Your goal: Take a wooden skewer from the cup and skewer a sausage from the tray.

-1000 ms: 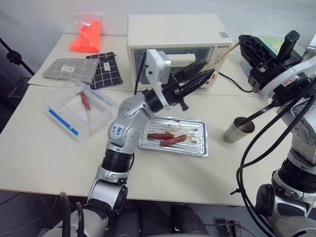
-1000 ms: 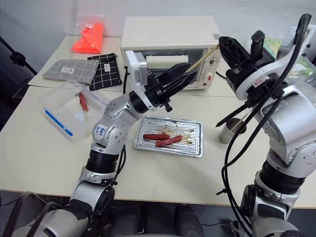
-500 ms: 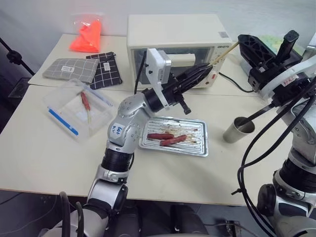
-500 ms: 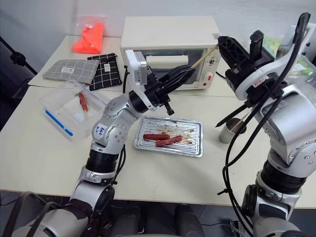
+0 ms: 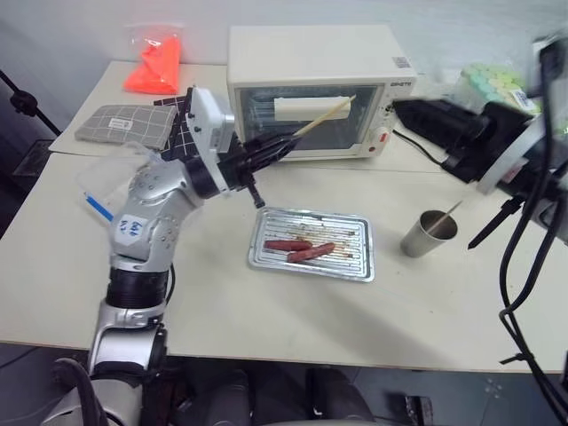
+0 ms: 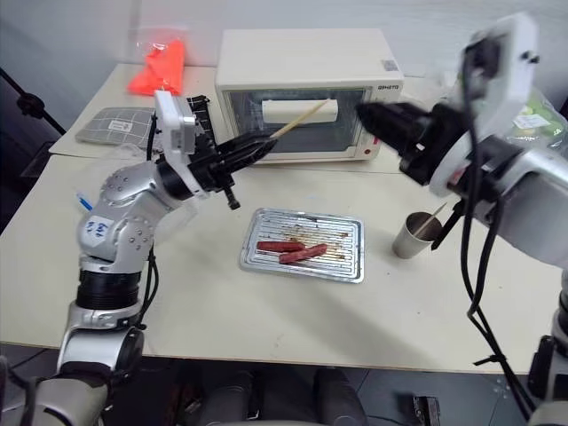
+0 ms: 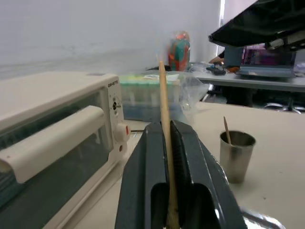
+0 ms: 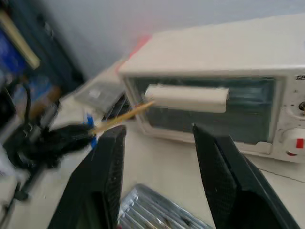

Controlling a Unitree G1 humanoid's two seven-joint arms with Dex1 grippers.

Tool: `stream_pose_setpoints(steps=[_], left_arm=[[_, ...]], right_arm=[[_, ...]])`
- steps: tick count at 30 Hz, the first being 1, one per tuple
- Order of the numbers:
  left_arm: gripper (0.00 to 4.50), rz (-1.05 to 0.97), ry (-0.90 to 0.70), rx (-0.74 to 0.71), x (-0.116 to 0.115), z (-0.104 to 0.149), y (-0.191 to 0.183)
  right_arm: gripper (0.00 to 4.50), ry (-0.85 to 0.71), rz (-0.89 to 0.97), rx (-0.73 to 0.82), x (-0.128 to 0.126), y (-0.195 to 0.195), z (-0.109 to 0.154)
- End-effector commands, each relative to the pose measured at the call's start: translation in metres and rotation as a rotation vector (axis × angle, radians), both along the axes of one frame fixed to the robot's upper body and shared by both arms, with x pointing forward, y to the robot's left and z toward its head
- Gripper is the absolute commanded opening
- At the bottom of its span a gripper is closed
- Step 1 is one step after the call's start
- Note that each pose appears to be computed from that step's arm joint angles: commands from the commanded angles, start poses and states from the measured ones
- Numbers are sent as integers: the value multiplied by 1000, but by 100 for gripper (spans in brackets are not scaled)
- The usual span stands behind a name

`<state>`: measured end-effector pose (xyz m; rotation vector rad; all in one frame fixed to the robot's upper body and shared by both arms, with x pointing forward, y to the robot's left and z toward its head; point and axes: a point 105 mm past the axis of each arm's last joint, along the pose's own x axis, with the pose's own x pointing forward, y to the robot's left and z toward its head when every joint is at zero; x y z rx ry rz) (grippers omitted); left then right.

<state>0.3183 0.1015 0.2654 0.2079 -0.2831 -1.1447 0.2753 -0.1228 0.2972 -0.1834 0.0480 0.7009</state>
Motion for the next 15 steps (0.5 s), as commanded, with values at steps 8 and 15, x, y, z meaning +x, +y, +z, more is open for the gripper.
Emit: stream_pose_setpoints(steps=[8,15], left_arm=[[0,130,5,94,-35,5,49],[0,181,14,96,-44,1,52]], right_arm=[[411,21,215,-384,38,2,-69],[359,111,298,-422,47,15,-106]])
